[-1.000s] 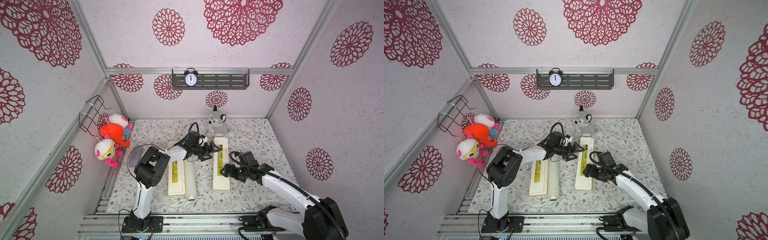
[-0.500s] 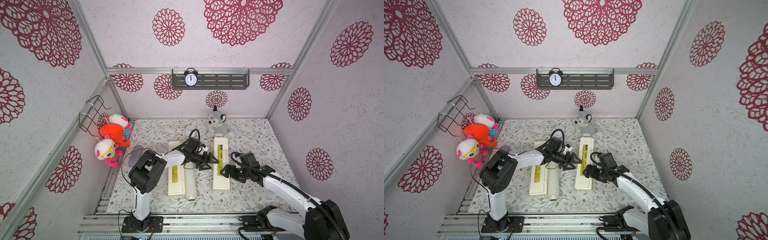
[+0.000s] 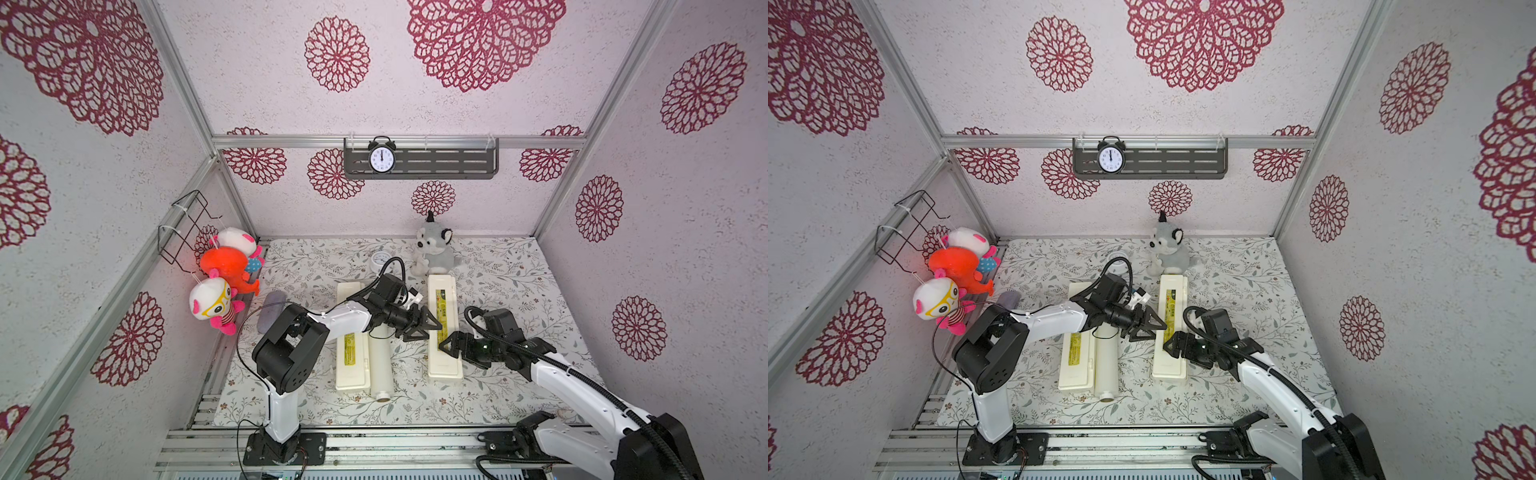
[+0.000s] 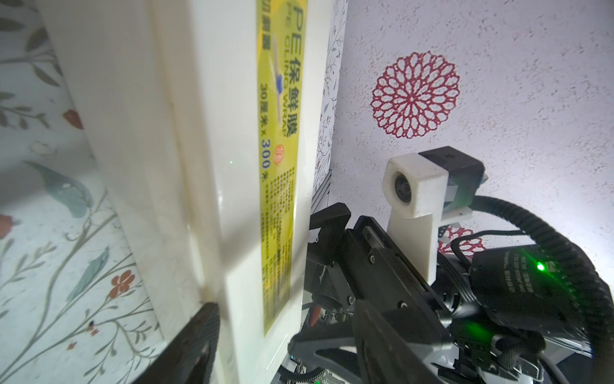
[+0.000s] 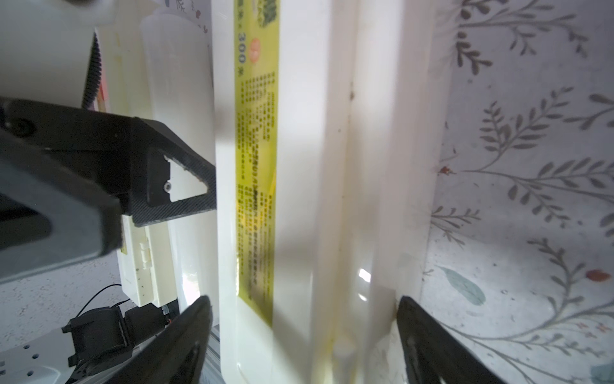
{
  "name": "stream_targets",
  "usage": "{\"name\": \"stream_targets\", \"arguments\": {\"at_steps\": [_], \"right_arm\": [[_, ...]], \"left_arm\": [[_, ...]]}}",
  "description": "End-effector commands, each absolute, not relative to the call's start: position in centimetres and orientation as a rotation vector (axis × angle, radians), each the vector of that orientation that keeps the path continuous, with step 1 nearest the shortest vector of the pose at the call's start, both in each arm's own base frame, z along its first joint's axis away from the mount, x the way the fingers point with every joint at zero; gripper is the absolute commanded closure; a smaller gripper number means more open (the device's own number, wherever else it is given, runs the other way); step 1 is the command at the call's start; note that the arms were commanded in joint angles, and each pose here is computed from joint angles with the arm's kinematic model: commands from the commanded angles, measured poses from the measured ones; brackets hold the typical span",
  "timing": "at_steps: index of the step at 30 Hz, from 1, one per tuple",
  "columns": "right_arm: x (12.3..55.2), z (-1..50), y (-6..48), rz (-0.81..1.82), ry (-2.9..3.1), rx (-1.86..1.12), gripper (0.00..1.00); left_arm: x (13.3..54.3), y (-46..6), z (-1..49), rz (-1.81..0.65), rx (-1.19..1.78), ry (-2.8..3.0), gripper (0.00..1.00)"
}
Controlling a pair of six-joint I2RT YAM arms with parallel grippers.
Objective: Put plastic wrap rolls into dispensers
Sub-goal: Close the lid on the plastic wrap cutting box.
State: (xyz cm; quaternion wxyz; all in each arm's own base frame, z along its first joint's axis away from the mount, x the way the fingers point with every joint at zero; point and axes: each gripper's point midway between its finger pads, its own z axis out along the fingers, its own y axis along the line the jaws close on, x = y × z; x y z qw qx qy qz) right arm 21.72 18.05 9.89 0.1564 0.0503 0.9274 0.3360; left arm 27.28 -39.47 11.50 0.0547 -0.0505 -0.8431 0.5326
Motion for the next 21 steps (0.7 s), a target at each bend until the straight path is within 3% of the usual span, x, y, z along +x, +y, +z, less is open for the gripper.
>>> {"name": "stream_targets", "arguments": {"at_steps": [1,13,21], "right_arm": [[21.8,11.5,19.2,1.081,2.594,0.125,0.12],[21.5,10.1,18.5,0.999,2.655,0.134,0.13],[21.2,9.0,18.6,1.025,2.667,0.149,0.22]], "left_arm": [[26.8,-40.6,11.8,1.637,-0.205,-2.528,0.33],[26.3,-40.0,7.3,1.430,-0.183,-2.602,0.36],[26.4,-39.8,5.4,1.350,-0.160,-2.629,0.38]]}}
